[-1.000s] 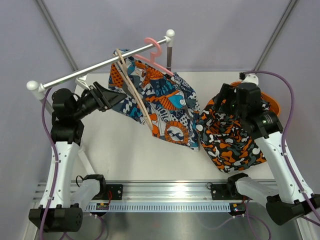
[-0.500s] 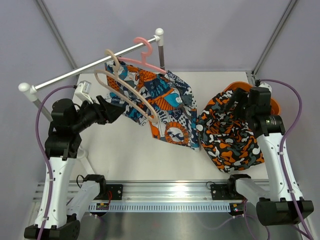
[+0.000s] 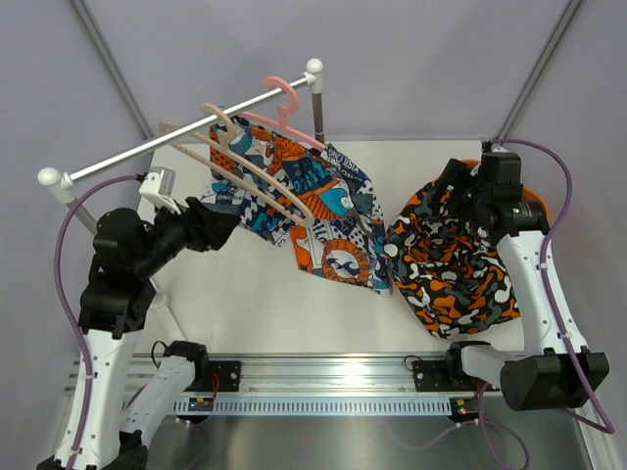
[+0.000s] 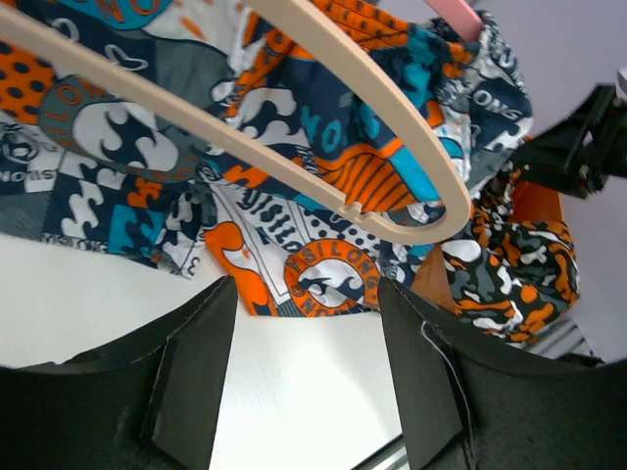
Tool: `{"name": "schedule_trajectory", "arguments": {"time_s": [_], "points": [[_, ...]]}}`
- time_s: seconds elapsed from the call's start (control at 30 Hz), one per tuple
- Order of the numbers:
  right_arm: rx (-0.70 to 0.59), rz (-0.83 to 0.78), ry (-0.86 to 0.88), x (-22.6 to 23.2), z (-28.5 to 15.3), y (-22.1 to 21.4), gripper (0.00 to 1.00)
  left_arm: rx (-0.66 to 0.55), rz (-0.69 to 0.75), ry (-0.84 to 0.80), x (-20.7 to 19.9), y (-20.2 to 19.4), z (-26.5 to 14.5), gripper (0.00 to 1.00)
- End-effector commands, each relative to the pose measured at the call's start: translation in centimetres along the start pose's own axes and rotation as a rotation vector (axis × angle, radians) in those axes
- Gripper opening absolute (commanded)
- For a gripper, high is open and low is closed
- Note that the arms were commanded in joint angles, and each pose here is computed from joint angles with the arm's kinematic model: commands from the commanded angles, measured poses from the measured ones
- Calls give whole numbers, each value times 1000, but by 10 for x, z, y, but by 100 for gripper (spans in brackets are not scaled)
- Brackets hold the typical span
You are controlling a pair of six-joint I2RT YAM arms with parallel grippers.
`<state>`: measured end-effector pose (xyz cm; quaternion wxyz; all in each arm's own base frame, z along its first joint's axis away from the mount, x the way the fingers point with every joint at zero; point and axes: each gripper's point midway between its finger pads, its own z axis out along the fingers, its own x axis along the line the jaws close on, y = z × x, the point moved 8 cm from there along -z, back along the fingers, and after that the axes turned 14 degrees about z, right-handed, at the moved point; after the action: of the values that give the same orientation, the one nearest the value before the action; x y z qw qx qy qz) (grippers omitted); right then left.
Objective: Remove the shorts from the hanger
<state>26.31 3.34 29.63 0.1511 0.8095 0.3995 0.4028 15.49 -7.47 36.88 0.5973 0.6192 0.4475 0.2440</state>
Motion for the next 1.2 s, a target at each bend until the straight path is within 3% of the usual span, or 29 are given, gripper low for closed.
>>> {"name": "schedule_trajectory", "arguments": {"time_s": [0.0, 0.13, 0.3, 0.5, 0.53, 0.63, 0.67, 0.73, 0.77, 0.9, 1.17], "points": [[-20, -67, 140, 28, -19, 21, 87, -91, 96, -90, -17, 29, -5, 62], [-46, -76, 199, 39, -31, 30, 86, -223, 175, -139, -41, 60, -34, 65], [-21, -114, 255, 52, -32, 38, 86, -310, 143, -246, -59, 94, -41, 64], [-17, -140, 429, 104, -37, 56, 83, -271, 147, -217, -64, 110, 4, 62], [12, -152, 420, 111, -24, 55, 83, -211, 153, -253, -76, 104, 20, 62], [41, -210, 467, 147, -17, 42, 81, -184, 225, -254, -106, 117, 36, 63], [48, -218, 470, 154, -15, 38, 81, -134, 260, -236, -113, 111, 61, 64], [74, -234, 483, 169, -8, 27, 81, -147, 256, -177, -124, 128, 72, 65], [86, -234, 490, 172, -6, 23, 80, -68, 251, -149, -128, 117, 99, 65], [115, -259, 509, 181, -2, 3, 79, -18, 219, 48, -127, 119, 133, 65], [178, -304, 555, 185, -23, -36, 78, 29, 197, 353, -113, 97, 162, 65]]}}
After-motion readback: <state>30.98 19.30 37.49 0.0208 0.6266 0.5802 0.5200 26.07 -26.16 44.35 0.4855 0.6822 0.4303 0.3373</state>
